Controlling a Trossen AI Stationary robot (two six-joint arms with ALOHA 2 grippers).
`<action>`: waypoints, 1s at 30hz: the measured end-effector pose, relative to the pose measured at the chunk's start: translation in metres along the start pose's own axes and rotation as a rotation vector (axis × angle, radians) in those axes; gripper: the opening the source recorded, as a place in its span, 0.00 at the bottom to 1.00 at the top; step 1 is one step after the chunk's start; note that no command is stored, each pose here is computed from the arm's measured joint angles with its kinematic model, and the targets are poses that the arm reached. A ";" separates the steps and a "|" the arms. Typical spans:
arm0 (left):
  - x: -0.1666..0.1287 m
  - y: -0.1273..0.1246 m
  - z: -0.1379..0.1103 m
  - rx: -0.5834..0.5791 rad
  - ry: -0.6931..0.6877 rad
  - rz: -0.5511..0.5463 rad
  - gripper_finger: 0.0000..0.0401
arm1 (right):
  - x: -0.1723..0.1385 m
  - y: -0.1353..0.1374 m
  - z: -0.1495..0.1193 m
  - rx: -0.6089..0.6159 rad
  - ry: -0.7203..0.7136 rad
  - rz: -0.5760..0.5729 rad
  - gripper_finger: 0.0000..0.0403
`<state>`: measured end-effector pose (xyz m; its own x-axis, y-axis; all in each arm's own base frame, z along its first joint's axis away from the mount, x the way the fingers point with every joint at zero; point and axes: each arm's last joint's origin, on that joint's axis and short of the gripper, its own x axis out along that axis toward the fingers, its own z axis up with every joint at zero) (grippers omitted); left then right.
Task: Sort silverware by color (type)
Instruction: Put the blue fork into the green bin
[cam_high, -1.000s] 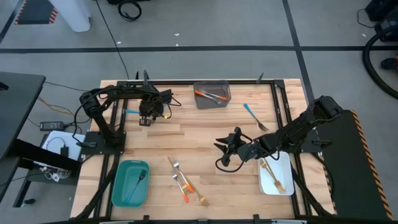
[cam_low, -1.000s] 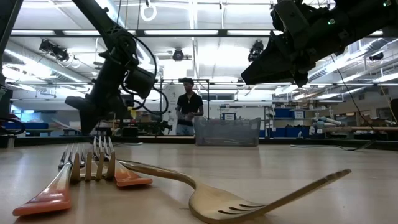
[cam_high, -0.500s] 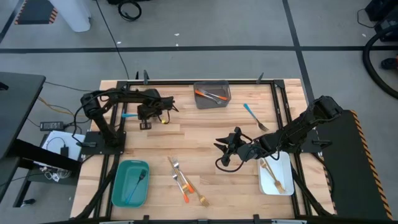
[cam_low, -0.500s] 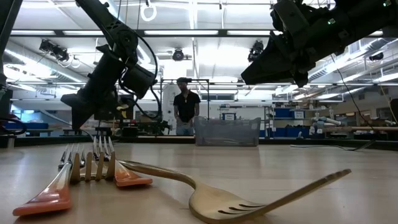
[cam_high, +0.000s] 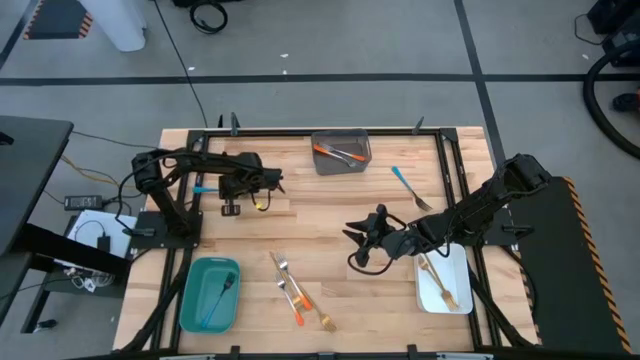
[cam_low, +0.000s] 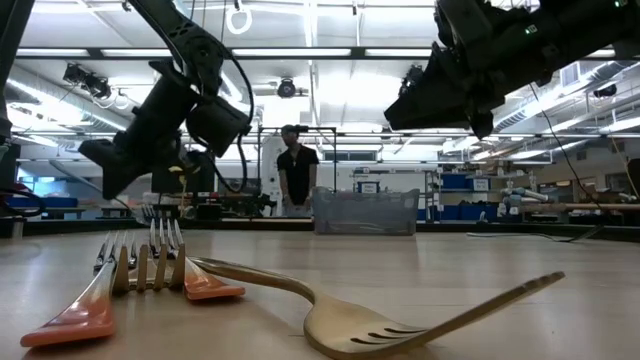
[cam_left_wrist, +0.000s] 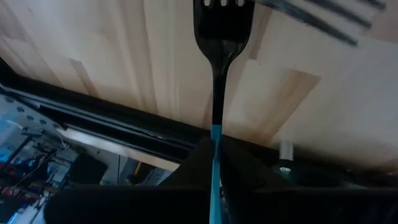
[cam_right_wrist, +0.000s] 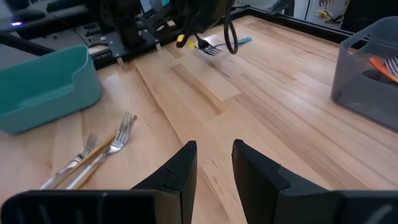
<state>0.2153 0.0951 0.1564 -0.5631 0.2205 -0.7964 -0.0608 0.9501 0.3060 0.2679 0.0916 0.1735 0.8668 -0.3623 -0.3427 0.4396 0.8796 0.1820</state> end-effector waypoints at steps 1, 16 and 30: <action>-0.001 -0.001 0.000 -0.004 0.001 0.003 0.07 | 0.000 0.000 0.001 0.002 -0.004 0.003 0.27; -0.015 -0.038 0.006 0.075 -0.089 -0.029 0.07 | -0.002 0.003 0.001 0.006 -0.013 0.020 0.27; -0.020 -0.057 0.004 0.185 -0.100 -0.282 0.07 | -0.002 0.004 0.000 -0.003 0.001 0.046 0.27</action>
<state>0.2335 0.0376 0.1530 -0.4614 -0.0449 -0.8861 -0.0468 0.9986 -0.0263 0.2679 0.0960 0.1753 0.8861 -0.3207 -0.3347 0.3980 0.8965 0.1945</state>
